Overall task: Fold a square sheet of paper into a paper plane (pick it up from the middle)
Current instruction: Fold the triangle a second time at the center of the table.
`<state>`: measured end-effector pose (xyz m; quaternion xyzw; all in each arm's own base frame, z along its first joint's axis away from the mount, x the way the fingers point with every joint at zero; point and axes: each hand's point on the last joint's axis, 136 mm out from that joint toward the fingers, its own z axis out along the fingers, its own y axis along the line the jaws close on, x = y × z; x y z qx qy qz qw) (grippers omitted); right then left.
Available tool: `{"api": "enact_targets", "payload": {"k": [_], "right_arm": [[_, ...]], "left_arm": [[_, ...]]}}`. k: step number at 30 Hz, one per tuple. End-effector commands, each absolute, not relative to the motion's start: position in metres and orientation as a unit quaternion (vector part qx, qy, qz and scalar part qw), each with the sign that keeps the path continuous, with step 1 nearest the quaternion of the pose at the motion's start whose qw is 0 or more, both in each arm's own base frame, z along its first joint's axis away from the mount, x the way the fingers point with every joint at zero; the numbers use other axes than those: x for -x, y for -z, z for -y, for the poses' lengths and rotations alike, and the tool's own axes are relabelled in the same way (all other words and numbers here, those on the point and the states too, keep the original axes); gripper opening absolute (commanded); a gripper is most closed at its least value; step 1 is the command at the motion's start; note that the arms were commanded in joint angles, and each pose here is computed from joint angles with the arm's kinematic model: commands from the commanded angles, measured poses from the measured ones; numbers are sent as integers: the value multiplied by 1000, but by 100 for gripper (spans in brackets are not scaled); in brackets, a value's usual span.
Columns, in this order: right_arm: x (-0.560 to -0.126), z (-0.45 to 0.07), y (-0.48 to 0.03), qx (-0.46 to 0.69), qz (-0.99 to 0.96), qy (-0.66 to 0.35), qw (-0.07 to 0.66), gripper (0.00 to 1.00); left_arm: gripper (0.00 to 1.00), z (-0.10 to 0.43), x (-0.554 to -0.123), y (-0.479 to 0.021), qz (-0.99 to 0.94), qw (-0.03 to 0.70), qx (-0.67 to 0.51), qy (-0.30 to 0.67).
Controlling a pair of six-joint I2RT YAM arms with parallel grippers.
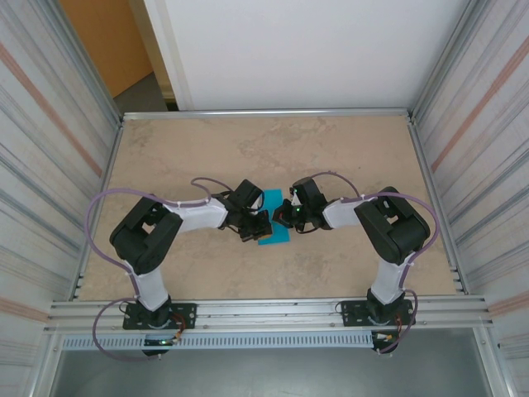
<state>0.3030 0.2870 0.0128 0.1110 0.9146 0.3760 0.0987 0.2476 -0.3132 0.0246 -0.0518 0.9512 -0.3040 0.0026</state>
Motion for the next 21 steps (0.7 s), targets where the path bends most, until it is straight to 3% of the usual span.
{"api": "enact_targets", "payload": {"k": [1, 21], "right_arm": [[-253, -235, 59, -163, -957, -237, 17, 0], [-251, -234, 63, -161, -959, -235, 10, 0]], "left_arm": [[4, 307, -248, -27, -958, 10, 38, 283], [3, 289, -243, -13, -960, -3, 49, 277]]}}
